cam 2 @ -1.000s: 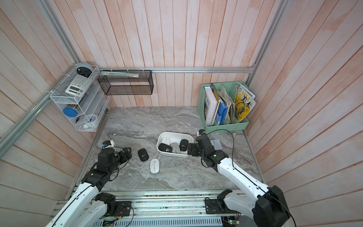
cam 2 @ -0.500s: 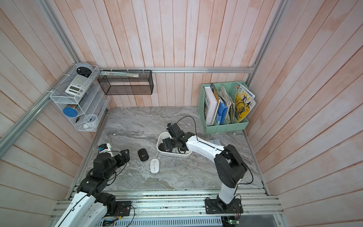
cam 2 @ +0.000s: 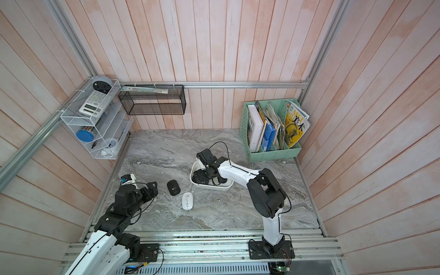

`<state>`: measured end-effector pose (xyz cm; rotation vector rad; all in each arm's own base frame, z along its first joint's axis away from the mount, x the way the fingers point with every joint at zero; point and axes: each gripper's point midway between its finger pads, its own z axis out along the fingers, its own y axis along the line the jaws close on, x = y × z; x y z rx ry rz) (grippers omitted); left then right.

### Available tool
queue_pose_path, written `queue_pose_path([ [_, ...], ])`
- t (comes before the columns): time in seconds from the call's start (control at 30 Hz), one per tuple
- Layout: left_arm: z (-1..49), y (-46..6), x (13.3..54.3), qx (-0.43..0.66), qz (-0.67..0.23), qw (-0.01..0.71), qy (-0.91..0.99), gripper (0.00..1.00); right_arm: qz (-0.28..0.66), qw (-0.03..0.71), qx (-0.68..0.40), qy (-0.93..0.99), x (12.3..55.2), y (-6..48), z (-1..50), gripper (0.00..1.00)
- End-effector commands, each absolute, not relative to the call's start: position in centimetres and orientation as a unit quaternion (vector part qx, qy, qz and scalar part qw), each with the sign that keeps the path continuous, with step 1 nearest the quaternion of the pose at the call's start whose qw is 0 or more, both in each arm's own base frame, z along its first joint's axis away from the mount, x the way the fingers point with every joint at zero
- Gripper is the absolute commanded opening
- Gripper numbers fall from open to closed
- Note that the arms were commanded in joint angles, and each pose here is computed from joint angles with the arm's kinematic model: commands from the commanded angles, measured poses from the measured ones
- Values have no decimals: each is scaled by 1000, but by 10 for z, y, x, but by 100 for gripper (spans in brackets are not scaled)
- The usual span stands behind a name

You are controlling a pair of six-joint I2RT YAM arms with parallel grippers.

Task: Take out the mouse from the storage box
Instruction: Pick up the mouse from the storage box.

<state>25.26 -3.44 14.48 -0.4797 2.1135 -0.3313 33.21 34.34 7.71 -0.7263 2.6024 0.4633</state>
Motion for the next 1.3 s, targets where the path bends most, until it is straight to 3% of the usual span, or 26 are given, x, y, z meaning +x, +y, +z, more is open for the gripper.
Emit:
queue_pose_path([
  [0.0,147,-33,253,-190,-127,459,858,98,166,175,-275,931,327,350,68,81],
  [0.4,146,-33,253,-190,-126,459,859,98,144,151,-285,936,326,356,40,72],
  [0.83,146,-32,254,-190,-125,459,859,98,139,159,-279,937,330,361,47,45],
  [1.27,146,-32,253,-190,-125,459,859,98,146,193,-259,935,337,362,66,24],
])
